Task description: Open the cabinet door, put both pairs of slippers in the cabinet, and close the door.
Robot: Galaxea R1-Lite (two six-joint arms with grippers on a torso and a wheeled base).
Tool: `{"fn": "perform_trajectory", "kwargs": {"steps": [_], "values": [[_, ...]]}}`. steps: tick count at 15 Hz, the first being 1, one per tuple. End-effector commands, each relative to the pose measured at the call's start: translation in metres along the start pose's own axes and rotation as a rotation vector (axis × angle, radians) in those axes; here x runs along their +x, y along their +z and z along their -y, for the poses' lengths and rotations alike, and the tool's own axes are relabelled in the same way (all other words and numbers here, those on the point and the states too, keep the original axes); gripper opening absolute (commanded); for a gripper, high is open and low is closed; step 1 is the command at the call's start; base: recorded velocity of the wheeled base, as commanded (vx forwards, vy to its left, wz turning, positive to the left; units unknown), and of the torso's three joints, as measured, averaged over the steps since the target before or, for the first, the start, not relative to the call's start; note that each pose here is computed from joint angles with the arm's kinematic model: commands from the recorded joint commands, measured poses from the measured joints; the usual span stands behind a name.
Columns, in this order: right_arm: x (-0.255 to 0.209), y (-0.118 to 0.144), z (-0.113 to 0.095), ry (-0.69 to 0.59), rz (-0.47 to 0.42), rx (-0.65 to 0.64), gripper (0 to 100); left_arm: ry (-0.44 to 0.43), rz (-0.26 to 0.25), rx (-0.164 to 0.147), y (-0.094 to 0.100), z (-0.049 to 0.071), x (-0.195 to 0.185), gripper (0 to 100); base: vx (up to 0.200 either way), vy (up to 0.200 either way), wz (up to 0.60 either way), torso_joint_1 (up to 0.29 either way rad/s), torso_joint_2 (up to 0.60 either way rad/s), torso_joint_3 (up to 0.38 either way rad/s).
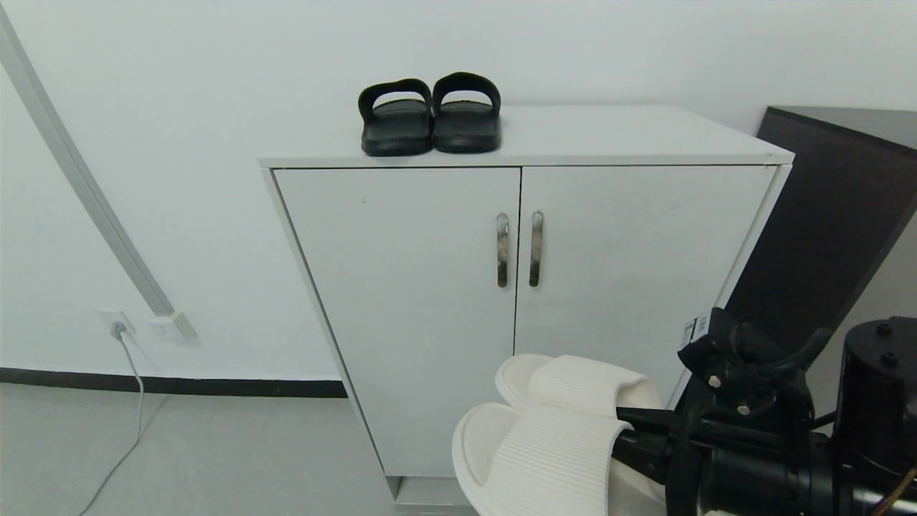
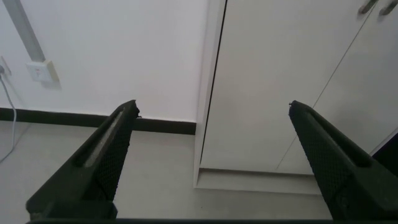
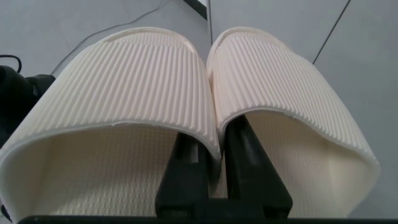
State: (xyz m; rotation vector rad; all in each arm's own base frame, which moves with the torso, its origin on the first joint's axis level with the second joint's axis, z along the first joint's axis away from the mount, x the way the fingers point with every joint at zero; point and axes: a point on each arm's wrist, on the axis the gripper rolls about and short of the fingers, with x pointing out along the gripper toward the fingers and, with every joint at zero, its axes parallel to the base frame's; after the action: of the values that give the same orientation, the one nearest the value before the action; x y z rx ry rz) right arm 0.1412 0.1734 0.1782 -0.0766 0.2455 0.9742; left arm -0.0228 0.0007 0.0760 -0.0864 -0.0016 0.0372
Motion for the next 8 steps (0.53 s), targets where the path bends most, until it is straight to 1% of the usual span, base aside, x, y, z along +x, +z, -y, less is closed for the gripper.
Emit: {"fn": "perform_trajectory", "kwargs": {"steps": [1,3,5,6,7,8], "values": [[0.0015,-0.0015,0.0000,0.001,-0.008,0.000,0,0.001,0.000,-0.001,-0.0001,0.0000,0.0000,100,0.000,0.000,0.00,-0.066,0.45,0.383],[0.0016,-0.0031,-0.0003,0.004,-0.014,0.002,0,0.001,-0.001,0.001,-0.0002,0.0000,0.0000,100,0.000,0.000,0.00,-0.041,0.44,0.398],[0.0012,-0.0028,0.0000,0.003,-0.012,0.000,0,0.003,-0.018,0.001,0.0000,0.0000,0.0012,100,0.000,0.000,0.00,-0.024,0.43,0.412],[0.0009,-0.0045,0.0000,0.004,-0.018,0.001,0,0.008,-0.058,0.007,0.0008,0.0002,0.0042,100,0.000,0.000,0.00,-0.007,0.23,0.232],[0.0002,-0.0039,-0.0001,0.003,-0.014,0.000,0,0.014,-0.085,0.008,0.0019,0.0003,0.0065,100,0.000,0.000,0.00,0.002,0.14,0.134],[-0.0010,-0.0039,-0.0002,0.001,-0.012,-0.001,0,0.016,-0.086,0.008,0.0032,0.0004,0.0070,100,0.000,0.000,0.00,-0.002,0.09,0.076]]}}
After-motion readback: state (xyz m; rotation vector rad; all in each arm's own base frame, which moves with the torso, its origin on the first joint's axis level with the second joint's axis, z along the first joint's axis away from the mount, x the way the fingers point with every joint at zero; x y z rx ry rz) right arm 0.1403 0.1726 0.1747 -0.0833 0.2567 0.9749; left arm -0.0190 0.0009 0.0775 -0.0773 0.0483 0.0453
